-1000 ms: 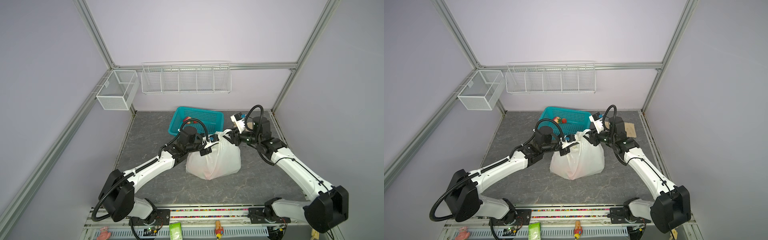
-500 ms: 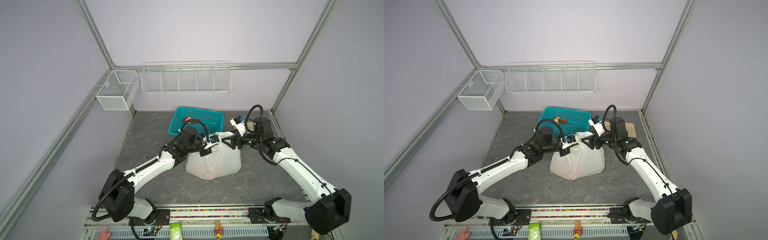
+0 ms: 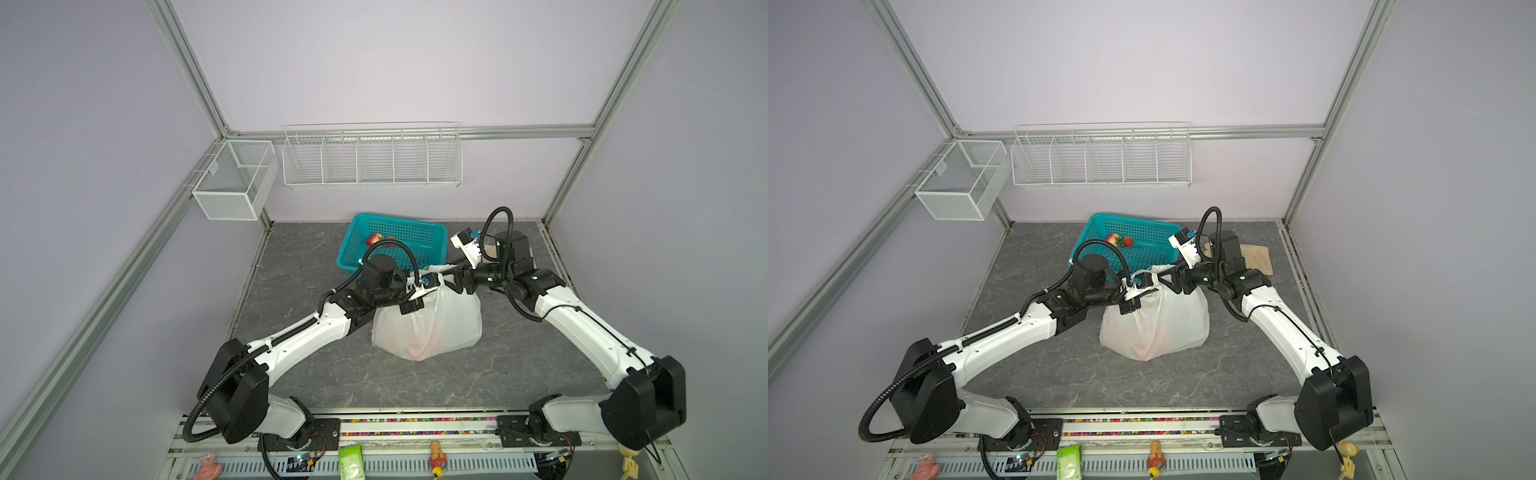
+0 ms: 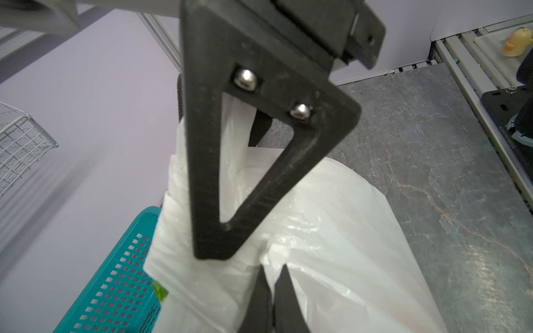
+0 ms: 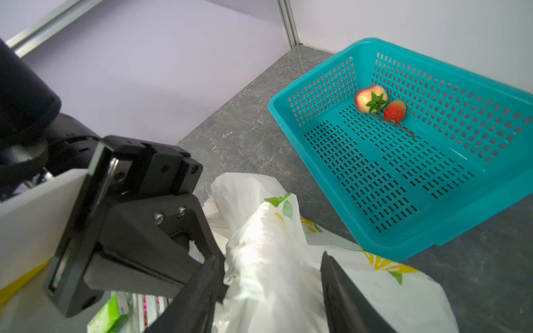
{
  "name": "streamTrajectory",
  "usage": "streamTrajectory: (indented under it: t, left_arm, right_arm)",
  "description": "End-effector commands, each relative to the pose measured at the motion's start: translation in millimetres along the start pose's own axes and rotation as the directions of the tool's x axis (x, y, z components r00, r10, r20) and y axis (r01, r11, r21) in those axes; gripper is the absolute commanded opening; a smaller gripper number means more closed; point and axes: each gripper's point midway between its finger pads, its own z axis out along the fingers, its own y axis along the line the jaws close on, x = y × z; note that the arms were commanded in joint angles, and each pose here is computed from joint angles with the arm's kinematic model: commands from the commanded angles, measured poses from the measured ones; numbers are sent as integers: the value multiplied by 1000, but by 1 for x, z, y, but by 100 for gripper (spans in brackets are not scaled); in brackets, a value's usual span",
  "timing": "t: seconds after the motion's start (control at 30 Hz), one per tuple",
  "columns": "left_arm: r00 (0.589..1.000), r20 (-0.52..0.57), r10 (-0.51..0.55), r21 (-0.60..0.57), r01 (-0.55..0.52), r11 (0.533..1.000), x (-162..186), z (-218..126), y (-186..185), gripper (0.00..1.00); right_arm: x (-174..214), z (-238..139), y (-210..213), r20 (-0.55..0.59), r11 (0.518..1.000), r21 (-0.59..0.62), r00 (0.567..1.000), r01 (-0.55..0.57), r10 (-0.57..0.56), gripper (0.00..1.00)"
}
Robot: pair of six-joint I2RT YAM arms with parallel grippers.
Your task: Place the fake fruits into the plastic bag and tie a complex knot
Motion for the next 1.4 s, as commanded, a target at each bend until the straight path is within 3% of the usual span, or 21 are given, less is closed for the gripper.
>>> streamTrajectory:
  t: [0.0, 0.1, 0.2, 0.3, 0.43, 0.57, 0.67, 0.8, 1.03, 1.2, 1.37]
  left_arm:
    - [1000, -14, 18, 14, -18, 1000, 3, 3, -3, 0]
    - [1000, -13, 17, 14, -16, 1000, 2, 4, -2, 0]
    - [1000, -11, 8, 28, -8, 1000, -1, 1, -5, 13]
    - [1000, -10, -3, 33, 3, 999, -5, -8, -9, 34]
    - [1000, 2, -17, -57, 17, 998, -15, -34, -2, 60]
    - [999, -26, 48, -257, -53, 965, -5, -57, 17, 73]
    - [990, -119, 81, -353, -118, 928, 13, -62, 33, 80]
    - [972, -216, 94, -310, -160, 937, 26, -49, 37, 84]
    - [981, -158, 114, -282, -155, 947, 14, -30, 42, 84]
    - [986, -134, 98, -283, -133, 950, 7, -16, 51, 73]
    - [993, -91, 77, -308, -102, 946, -3, -10, 61, 54]
  right_arm:
    - [-13, 1, 9, 34, 999, -40, 999, 32, -31, 44]
    - [-16, 1, 11, 47, 998, -54, 998, 37, -34, 21]
    - [-19, -2, 11, 56, 997, -45, 997, 55, -52, 7]
    - [-22, -9, 10, 67, 996, -40, 995, 81, -78, 6]
    - [-24, -18, 11, 69, 994, -43, 993, 104, -101, 6]
    - [-27, -23, 17, 73, 994, -57, 993, 99, -94, 6]
    - [-28, -27, 22, 84, 993, -71, 993, 90, -84, 6]
    - [-30, -27, 26, 92, 993, -91, 993, 80, -71, 6]
    - [-31, -27, 30, 87, 991, -114, 994, 76, -67, 6]
    - [-28, -26, 31, 73, 988, -126, 994, 85, -76, 6]
    - [-26, -27, 32, 66, 986, -131, 993, 101, -93, 6]
